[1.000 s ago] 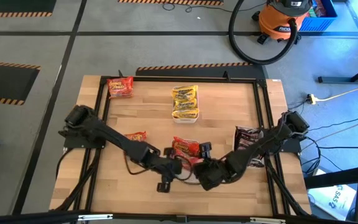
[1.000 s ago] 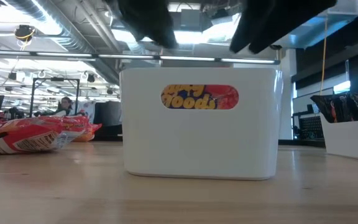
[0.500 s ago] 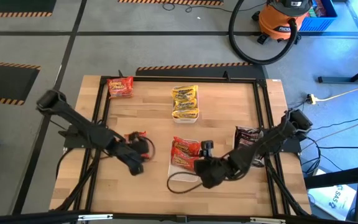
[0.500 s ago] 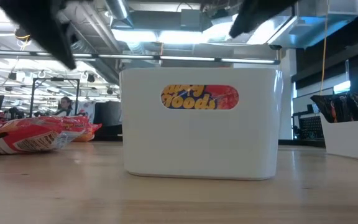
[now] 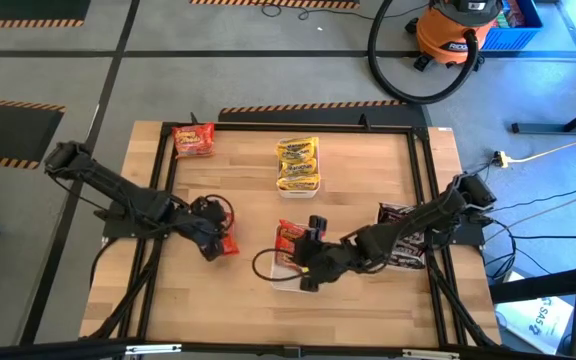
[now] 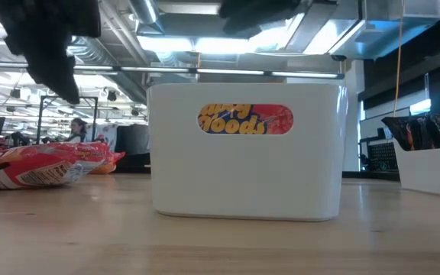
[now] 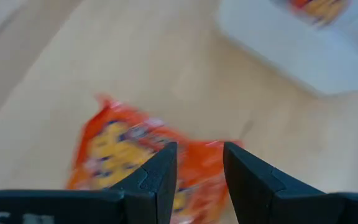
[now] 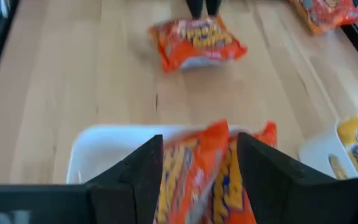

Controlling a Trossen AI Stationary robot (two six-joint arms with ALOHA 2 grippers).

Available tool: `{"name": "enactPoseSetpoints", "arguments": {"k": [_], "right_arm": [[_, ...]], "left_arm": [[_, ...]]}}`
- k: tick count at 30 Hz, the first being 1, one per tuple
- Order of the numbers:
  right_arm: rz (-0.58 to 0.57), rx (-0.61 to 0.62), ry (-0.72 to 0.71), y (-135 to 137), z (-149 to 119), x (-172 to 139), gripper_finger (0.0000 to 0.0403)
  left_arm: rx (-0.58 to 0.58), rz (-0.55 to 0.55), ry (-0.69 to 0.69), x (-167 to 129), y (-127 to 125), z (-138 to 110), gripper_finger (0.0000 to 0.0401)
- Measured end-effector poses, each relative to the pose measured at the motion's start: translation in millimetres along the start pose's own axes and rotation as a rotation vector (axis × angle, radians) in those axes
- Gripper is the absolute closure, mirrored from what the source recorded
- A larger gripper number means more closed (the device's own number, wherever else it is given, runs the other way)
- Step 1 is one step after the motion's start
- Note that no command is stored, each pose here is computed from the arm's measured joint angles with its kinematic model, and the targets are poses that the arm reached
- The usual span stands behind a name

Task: Sort Maruchan noodles
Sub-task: Put the bottom orange noodle pack into bottom white bin

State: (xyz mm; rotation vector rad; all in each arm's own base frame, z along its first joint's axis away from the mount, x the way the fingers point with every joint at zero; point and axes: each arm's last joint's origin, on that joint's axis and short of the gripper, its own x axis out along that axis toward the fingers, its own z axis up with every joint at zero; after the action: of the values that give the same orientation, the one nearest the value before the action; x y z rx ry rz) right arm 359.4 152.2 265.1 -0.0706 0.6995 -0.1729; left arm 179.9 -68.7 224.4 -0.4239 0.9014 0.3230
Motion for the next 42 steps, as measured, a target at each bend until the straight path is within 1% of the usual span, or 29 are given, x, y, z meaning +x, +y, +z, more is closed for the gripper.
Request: {"name": "enactPoseSetpoints", "arguments": {"k": [3,7,10,12,15,18,21,24,27,28,29,31,35,38,40,42], "right_arm": [[0.014,0.049,-0.041,-8.0,7.6,9.5,0.0200],[0.079,0.134,-0.083,-21.8,17.2,28.1,0.0154],[0.127,0.228,-0.108,-35.7,22.5,46.8,0.0121],[0.156,0.290,-0.123,-46.3,24.3,62.7,0.0105],[0.195,0.385,-0.150,-65.9,26.1,86.5,0.0092],[0.241,0.490,-0.200,-89.2,28.2,112.3,0.0089],[0.295,0.552,-0.242,-111.9,39.7,136.7,0.0089],[0.303,0.571,-0.208,-123.7,47.5,159.6,0.0089],[0.317,0.577,-0.082,-119.9,47.0,181.0,0.0088],[0.305,0.580,-0.029,-118.6,45.3,186.1,0.0088],[0.299,0.579,-0.012,-117.7,47.7,190.0,0.0088],[0.286,0.589,0.045,-117.6,46.4,196.5,0.0088],[0.285,0.647,0.095,-117.9,39.5,207.5,0.0088],[0.281,0.664,0.129,-116.1,34.4,208.4,0.0088],[0.268,0.679,0.176,-115.6,29.5,208.4,0.0088],[0.284,0.684,0.198,-112.9,27.3,208.8,0.0088]], "left_arm": [[0.016,0.041,0.039,3.0,7.4,1.6,0.0277],[0.026,0.098,0.077,4.4,14.0,-1.2,0.0277],[0.086,0.120,0.112,9.7,17.7,-12.7,0.0277],[0.106,0.124,0.127,13.3,19.0,-20.8,0.0277],[0.132,0.127,0.147,19.2,21.8,-33.4,0.0277],[0.143,0.117,0.141,23.1,22.0,-41.1,0.0277],[0.155,0.120,0.131,27.0,23.9,-47.7,0.0277],[0.151,0.105,0.110,31.0,24.6,-52.0,0.0277],[0.146,0.078,0.079,35.0,24.0,-55.7,0.0277],[0.146,0.073,0.067,36.0,23.8,-56.5,0.0277],[0.146,0.072,0.057,37.0,24.0,-57.4,0.0277],[0.143,0.068,0.031,38.4,23.5,-58.0,0.0277],[0.139,0.069,0.010,39.9,24.0,-58.8,0.0277],[0.141,0.072,0.012,40.6,24.9,-60.1,0.0277],[0.142,0.073,0.012,40.6,25.0,-60.2,0.0277],[0.141,0.073,0.010,40.8,24.9,-60.2,0.0277]]}}
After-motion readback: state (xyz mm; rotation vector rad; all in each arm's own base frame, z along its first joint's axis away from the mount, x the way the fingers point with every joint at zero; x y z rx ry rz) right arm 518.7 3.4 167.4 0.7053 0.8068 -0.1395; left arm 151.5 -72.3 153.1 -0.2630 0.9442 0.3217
